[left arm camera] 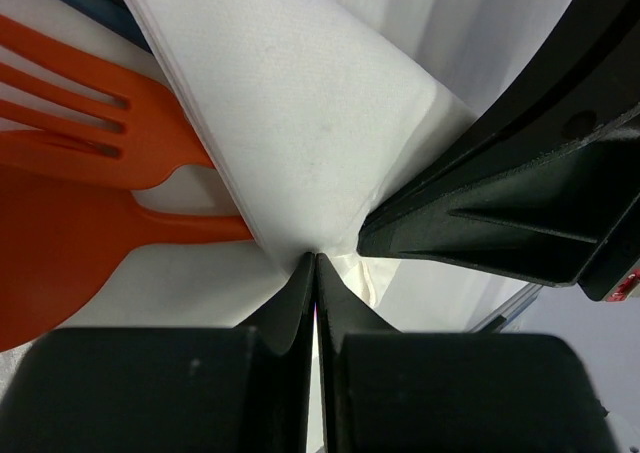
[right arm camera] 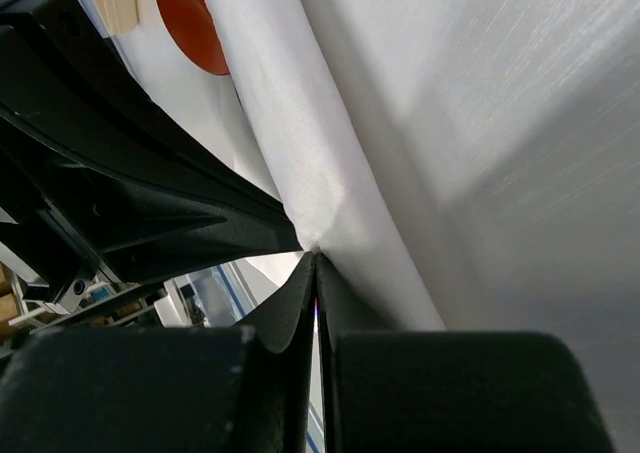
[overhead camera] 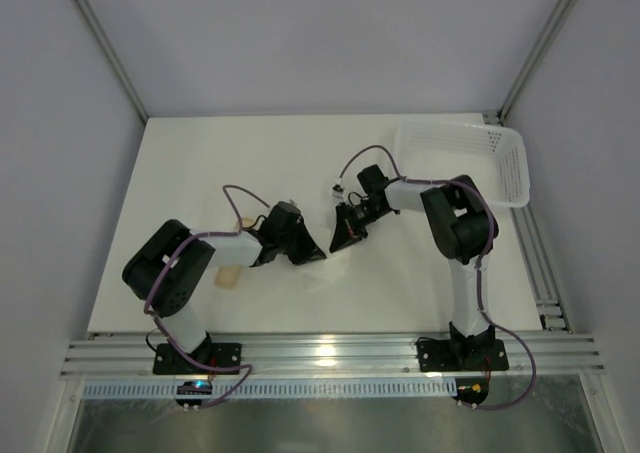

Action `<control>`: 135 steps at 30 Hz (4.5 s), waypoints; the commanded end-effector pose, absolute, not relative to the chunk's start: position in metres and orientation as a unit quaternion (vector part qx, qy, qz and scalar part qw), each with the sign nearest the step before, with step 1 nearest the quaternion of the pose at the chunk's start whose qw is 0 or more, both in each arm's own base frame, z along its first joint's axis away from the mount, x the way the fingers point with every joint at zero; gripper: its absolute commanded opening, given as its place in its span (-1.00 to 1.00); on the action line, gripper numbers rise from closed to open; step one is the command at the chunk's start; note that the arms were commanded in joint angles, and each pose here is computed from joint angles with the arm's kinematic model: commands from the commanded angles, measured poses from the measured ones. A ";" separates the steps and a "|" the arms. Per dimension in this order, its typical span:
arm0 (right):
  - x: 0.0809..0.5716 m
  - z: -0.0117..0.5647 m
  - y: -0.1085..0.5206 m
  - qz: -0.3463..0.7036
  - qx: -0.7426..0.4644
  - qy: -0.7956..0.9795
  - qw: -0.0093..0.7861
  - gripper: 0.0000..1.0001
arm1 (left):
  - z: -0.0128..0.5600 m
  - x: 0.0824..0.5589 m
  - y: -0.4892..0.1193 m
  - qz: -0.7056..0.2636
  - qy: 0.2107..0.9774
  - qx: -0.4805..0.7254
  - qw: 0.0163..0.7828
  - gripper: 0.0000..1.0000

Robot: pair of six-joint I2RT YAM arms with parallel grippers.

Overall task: Place the utensils on the paper napkin and roll it up
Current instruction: Roll the napkin at the center of the board.

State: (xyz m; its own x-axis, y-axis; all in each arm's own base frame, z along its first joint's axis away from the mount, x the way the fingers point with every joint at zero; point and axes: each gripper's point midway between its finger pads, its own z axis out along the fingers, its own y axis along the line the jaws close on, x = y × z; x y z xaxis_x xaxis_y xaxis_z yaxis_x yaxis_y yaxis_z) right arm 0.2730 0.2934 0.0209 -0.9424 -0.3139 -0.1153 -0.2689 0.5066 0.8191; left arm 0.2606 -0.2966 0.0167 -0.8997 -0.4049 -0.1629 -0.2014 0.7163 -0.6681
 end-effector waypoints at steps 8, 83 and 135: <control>0.309 0.072 0.295 -0.464 0.196 -0.861 -0.073 -0.93 | 0.001 0.249 -0.281 -0.290 0.932 -0.168 0.139 -1.00; 0.323 0.032 0.336 -0.487 0.173 -0.856 -0.024 -0.93 | 0.005 0.254 -0.282 -0.288 0.932 -0.168 0.145 -1.00; 0.325 0.032 0.373 -0.508 0.182 -0.842 0.002 -0.93 | 0.009 0.252 -0.287 -0.286 0.932 -0.166 0.150 -1.00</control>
